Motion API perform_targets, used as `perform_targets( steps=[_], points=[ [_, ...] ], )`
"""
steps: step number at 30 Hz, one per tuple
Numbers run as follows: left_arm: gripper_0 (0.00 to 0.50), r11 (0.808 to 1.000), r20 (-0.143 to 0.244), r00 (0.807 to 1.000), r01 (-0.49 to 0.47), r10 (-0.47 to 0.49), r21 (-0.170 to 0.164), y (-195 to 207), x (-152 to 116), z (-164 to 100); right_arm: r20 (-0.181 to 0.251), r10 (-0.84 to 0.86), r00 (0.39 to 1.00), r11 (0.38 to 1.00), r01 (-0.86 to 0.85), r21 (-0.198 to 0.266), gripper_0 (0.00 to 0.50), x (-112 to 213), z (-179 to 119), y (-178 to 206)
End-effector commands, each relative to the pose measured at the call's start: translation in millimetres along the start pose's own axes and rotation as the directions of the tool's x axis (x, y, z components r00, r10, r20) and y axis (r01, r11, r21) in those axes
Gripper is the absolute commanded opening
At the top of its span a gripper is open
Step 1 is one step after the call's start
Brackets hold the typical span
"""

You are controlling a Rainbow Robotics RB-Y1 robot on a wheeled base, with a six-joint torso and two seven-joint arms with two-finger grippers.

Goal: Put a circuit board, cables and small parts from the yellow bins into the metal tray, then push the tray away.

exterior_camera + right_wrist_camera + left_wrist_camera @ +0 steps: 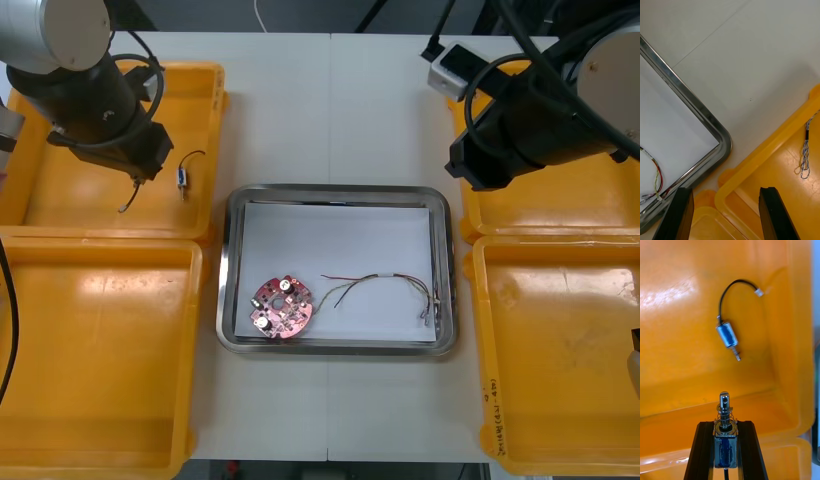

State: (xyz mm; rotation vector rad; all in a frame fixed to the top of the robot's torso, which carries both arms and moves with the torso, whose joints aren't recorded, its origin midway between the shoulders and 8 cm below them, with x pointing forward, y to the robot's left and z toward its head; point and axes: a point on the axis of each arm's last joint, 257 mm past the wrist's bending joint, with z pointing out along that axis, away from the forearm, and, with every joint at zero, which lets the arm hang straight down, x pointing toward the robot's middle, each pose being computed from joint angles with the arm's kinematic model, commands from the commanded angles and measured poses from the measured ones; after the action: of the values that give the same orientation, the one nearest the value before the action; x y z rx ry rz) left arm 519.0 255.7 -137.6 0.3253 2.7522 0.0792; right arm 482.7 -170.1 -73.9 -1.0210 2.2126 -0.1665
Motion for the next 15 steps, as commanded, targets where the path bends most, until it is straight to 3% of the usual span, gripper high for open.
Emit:
perform_targets(
  steps=[1,8,15],
  points=[
    [0.0,0.999,0.119,0.993,-0.003,-0.003,0.044,-38.8,-32.7,-35.2,0.025,0.015,1.0,0.997,-0.017,0.073,0.5,-5.3,-25.0,-47.1],
    [0.0,0.997,0.141,0.99,-0.007,-0.004,0.081,-83.4,-34.3,-36.8,0.031,0.13,0.991,0.985,-0.132,0.108,0.5,9.3,-40.6,-97.2],
    [0.0,0.996,0.117,0.993,-0.017,0.007,0.085,-121.8,-24.3,-26.9,-0.011,0.228,0.974,0.963,-0.223,0.153,0.5,33.6,-49.3,-143.7]
  ],
)
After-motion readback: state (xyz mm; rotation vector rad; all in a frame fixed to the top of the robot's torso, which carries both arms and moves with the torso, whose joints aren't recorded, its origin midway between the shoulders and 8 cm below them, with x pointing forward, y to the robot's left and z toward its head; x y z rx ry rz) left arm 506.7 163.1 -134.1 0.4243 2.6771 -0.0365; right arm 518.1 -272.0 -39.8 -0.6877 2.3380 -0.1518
